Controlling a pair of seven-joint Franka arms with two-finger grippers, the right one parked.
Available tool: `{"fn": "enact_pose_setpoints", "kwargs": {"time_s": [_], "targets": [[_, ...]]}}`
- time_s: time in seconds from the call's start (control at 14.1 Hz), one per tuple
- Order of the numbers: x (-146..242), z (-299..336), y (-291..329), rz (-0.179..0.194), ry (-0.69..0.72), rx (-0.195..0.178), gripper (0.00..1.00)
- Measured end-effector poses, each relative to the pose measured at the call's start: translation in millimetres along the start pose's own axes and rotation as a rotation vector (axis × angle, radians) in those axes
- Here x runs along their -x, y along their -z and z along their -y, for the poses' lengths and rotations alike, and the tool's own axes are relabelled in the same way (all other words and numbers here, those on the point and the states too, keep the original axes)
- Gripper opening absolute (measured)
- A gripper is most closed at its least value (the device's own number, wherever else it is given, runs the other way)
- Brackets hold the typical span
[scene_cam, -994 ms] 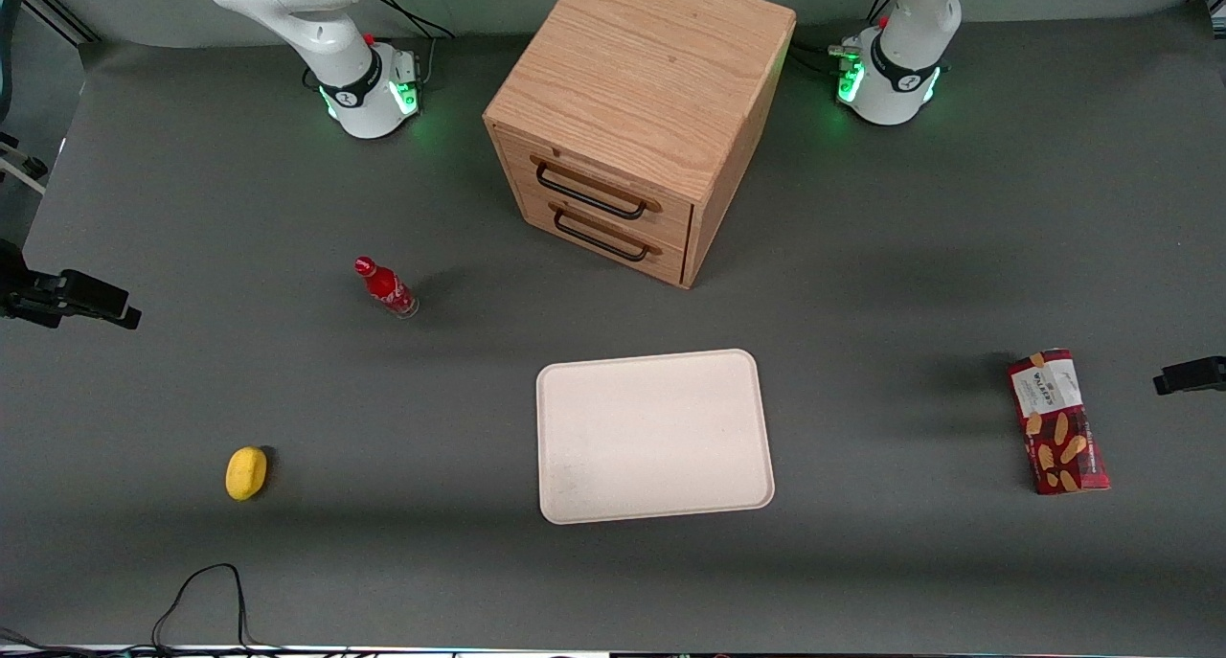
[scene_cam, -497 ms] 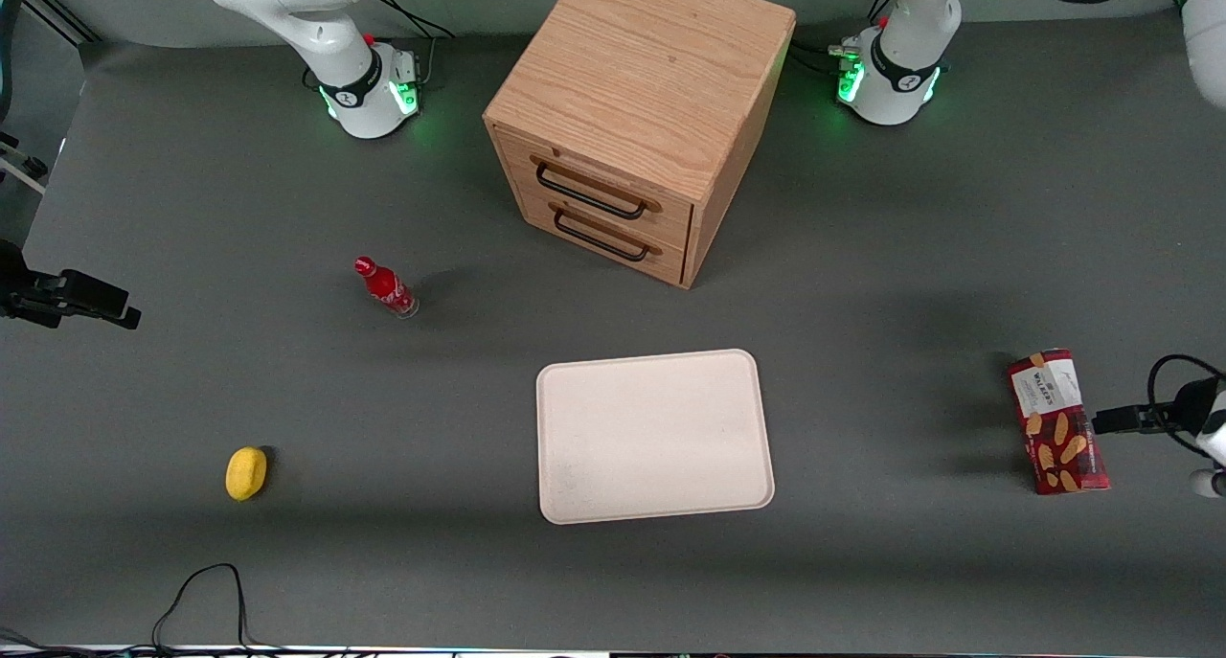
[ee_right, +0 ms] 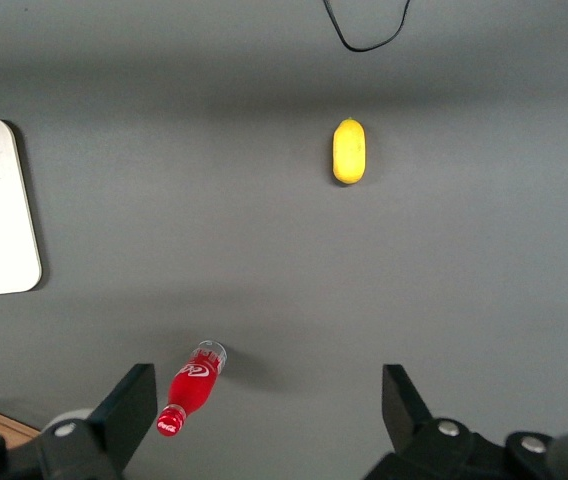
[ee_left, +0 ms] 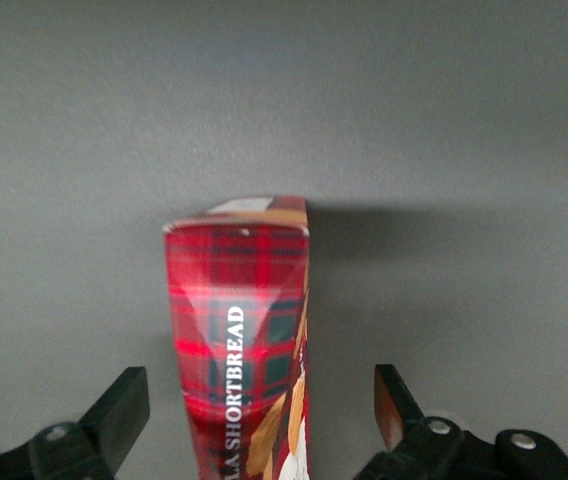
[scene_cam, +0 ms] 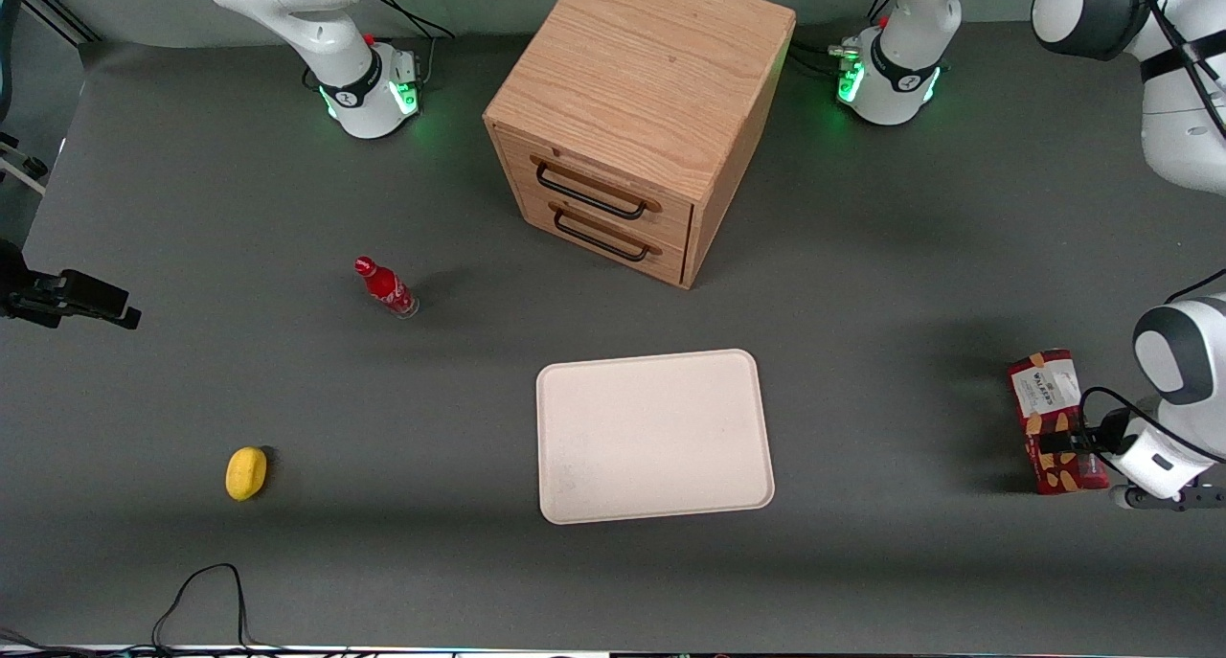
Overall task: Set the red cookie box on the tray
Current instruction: 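Lower the open left gripper and close it on the box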
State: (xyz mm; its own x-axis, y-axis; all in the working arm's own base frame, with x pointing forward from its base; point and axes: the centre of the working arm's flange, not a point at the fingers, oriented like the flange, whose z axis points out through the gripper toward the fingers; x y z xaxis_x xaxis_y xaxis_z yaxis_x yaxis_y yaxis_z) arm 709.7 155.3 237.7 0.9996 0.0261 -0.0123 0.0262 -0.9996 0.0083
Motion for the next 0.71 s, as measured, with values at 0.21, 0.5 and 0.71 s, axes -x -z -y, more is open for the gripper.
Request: {"fn": "enact_pose_setpoints", "kwargs": {"time_s": [0.21, 0.5, 0.71], "targets": [[2.2, -0.1, 2.1, 0.011, 0.0, 0.001, 1.0], [4.2, 0.3, 16.3, 0.021, 0.0, 0.001, 0.93], [5.2, 1.0, 17.2, 0.022, 0.002, 0.0, 0.56]]}}
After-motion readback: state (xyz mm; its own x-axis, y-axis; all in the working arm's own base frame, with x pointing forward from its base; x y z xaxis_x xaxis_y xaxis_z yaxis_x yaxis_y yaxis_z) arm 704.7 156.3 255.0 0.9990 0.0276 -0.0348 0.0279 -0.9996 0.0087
